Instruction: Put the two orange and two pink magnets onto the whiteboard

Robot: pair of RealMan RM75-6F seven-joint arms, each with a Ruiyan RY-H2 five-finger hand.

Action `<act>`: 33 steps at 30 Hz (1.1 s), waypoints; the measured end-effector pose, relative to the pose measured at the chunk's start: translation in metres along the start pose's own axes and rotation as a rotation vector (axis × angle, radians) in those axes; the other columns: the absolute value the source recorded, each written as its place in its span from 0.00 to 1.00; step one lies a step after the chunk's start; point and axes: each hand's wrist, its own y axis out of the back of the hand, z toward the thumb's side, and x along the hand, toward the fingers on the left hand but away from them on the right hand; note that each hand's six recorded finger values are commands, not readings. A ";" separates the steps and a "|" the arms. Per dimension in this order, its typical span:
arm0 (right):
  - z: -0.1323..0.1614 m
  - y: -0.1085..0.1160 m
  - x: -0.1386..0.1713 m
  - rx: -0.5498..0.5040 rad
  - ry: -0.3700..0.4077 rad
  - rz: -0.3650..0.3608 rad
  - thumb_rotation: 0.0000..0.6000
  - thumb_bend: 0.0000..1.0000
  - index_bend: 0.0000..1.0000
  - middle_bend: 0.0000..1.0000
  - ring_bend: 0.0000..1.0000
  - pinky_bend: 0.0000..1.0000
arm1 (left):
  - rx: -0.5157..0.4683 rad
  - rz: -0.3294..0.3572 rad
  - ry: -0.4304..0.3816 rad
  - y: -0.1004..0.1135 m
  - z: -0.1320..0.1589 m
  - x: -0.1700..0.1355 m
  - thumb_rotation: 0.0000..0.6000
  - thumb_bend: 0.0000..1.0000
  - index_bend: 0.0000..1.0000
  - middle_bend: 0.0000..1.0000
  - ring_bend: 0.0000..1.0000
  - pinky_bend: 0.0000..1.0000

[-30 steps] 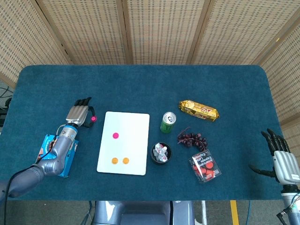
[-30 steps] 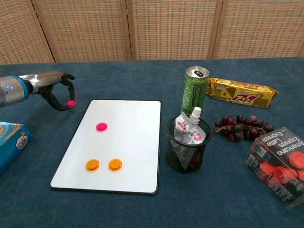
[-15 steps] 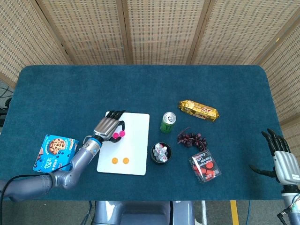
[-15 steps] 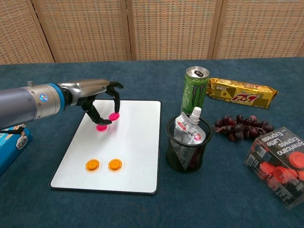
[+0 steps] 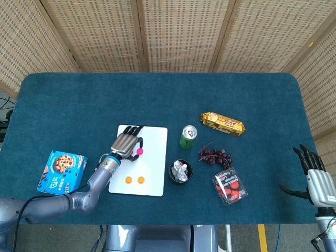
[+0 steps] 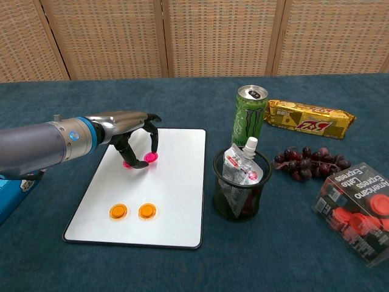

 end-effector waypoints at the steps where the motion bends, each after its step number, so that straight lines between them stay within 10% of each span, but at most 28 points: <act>1: 0.000 0.000 0.000 0.000 0.000 0.000 1.00 0.16 0.00 0.00 0.00 0.00 | 0.000 -0.001 0.000 -0.001 0.000 0.001 1.00 0.35 0.55 0.00 0.00 0.00; 33: -0.001 0.000 0.000 -0.004 0.000 0.002 1.00 0.16 0.00 0.00 0.00 0.00 | 0.022 -0.001 0.018 -0.005 0.001 0.005 1.00 0.33 0.40 0.00 0.00 0.00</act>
